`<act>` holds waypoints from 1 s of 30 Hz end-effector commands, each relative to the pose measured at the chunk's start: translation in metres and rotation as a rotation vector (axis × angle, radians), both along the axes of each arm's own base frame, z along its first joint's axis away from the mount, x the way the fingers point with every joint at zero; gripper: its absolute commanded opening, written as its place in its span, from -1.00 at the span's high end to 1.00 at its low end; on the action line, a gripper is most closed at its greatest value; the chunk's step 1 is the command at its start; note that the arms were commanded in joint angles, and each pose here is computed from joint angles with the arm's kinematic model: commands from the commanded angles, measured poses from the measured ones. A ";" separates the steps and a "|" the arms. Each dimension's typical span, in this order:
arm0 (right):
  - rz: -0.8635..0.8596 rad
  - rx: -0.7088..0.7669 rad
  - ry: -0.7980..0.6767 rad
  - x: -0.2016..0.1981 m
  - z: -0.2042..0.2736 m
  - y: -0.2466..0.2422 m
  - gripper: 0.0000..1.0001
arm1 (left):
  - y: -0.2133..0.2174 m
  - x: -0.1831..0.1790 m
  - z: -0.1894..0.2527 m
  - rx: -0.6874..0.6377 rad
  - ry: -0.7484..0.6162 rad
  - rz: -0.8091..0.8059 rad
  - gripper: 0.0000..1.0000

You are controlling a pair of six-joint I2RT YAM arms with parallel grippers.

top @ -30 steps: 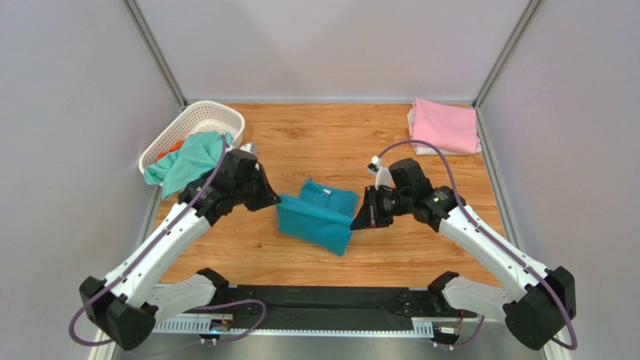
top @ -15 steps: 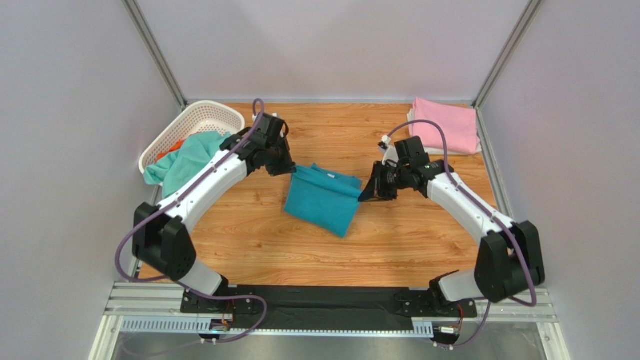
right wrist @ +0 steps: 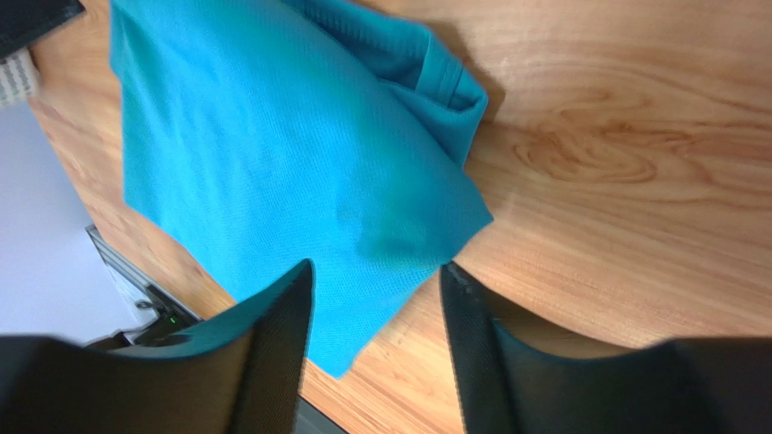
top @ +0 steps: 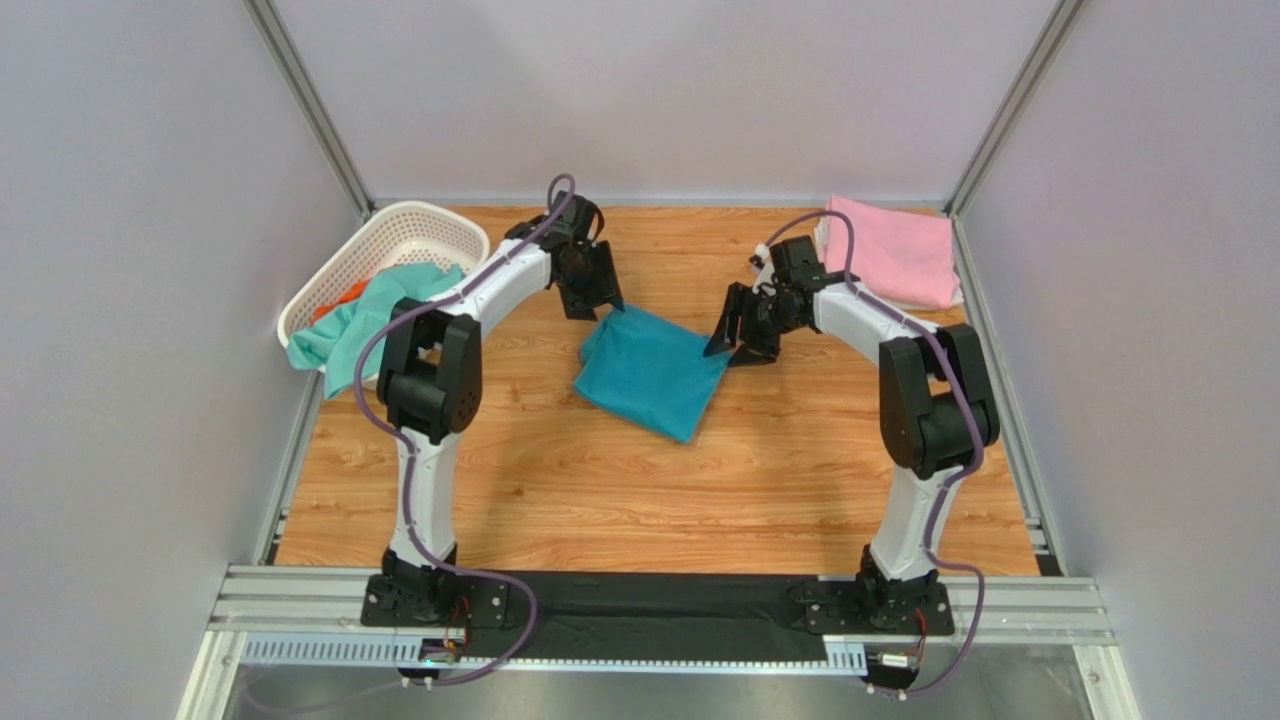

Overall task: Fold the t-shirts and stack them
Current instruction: Fold the tshirt

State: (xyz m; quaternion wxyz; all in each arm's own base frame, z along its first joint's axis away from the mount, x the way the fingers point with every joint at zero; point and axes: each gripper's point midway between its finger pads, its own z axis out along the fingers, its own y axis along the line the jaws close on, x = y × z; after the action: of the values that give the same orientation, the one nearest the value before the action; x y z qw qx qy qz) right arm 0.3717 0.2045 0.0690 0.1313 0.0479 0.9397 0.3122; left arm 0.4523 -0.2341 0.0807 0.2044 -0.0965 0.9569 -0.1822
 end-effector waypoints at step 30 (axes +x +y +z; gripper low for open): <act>0.117 0.029 -0.075 0.020 0.008 0.043 -1.00 | 0.000 -0.126 -0.032 -0.117 0.051 -0.159 -0.64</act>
State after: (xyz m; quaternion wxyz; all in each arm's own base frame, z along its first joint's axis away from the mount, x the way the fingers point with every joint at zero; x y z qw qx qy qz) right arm 0.3762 0.2454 0.0715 0.1318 -0.0045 0.9315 0.3389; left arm 0.3154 -0.2338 0.0521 0.1323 -0.0518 0.9579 -0.2496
